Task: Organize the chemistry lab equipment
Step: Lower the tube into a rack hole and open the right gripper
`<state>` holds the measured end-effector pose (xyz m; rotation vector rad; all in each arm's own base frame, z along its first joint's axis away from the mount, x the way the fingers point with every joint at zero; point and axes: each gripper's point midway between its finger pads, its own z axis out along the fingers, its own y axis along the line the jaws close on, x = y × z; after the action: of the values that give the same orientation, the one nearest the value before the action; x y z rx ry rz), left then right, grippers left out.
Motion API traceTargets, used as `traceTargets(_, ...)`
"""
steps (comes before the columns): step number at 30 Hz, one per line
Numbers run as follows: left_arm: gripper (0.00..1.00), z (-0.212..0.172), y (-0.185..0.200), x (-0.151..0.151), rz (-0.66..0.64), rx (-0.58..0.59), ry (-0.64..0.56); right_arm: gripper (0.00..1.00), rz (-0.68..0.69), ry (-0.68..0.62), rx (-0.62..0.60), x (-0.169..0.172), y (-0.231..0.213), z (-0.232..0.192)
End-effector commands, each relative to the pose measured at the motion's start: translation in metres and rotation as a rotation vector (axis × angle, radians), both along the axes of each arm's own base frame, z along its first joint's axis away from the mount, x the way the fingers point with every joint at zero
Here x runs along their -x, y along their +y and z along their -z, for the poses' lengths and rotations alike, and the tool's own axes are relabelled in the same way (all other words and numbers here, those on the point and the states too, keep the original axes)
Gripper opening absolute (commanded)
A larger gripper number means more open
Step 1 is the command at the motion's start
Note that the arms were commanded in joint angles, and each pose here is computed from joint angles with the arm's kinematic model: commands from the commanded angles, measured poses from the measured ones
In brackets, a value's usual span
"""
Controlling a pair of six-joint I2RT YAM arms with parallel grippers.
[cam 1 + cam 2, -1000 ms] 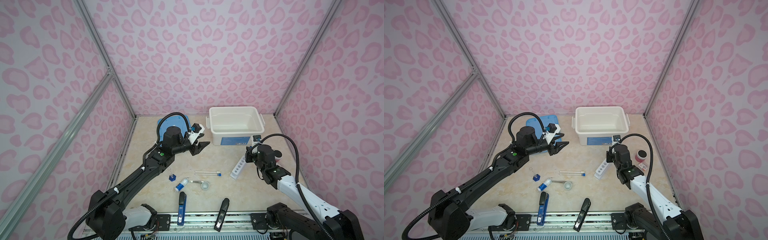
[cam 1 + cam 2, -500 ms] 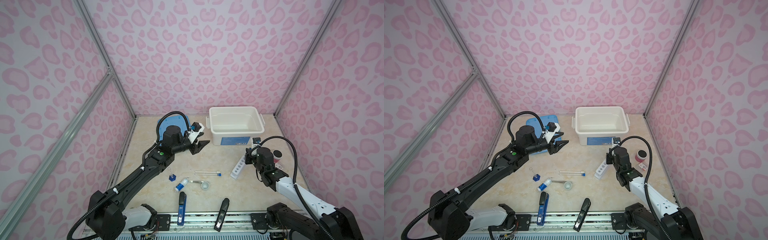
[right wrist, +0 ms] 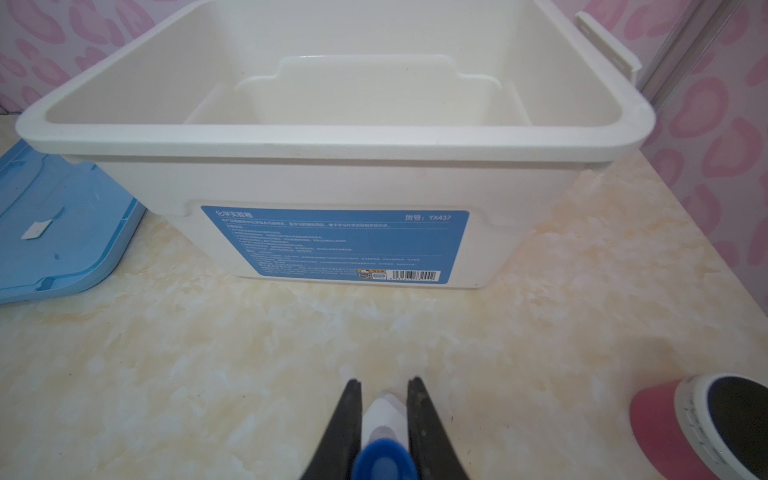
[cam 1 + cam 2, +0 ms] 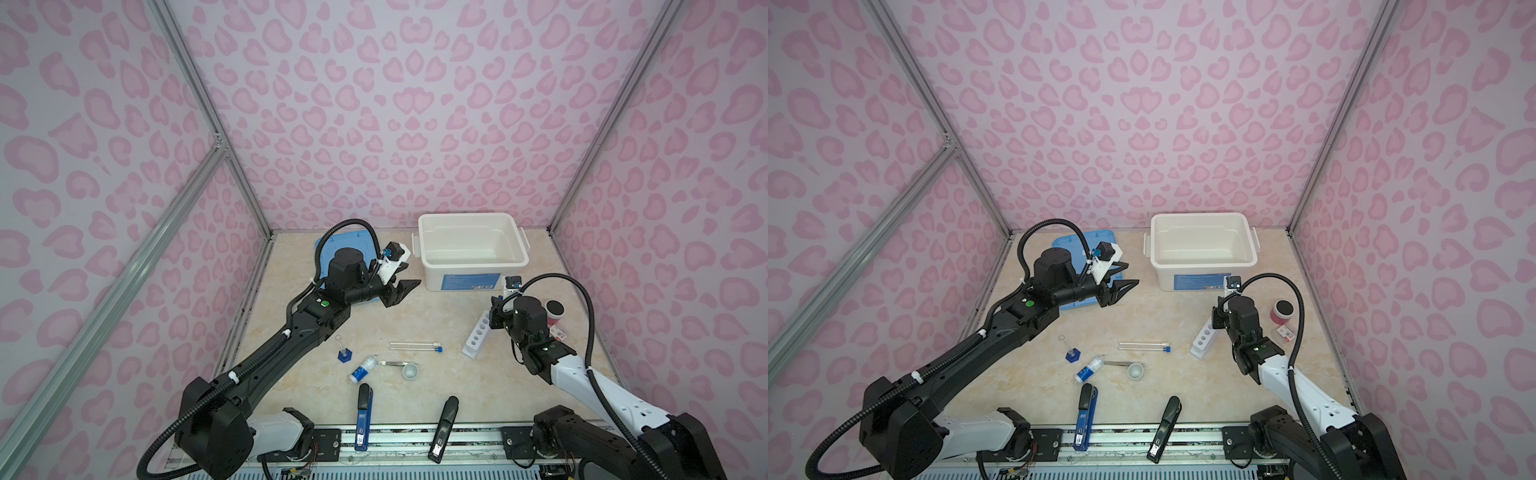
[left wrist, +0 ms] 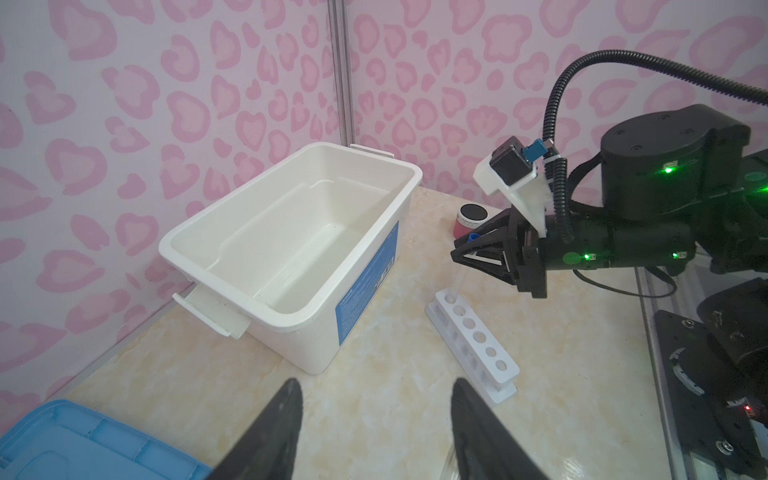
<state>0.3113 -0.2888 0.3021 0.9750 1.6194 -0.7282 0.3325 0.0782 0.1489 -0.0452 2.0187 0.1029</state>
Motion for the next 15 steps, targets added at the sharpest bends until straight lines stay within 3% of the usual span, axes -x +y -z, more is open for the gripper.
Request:
traceTargets(1, 0.60, -0.002, -0.002, -0.001, 0.012, -0.005, 0.004, 0.26, -0.003, -0.008, 0.002, 0.001, 0.000, -0.004)
traceTargets(8, 0.60, 0.011, -0.002, 0.002, 0.029, -0.043, 0.043, 0.41, -0.003, -0.027, 0.014, 0.006, -0.003, -0.021)
traceTargets(15, 0.61, 0.048, 0.004, 0.012, 0.041, -0.140, 0.149, 0.45, -0.005, -0.071, 0.015, 0.011, -0.006, -0.057)
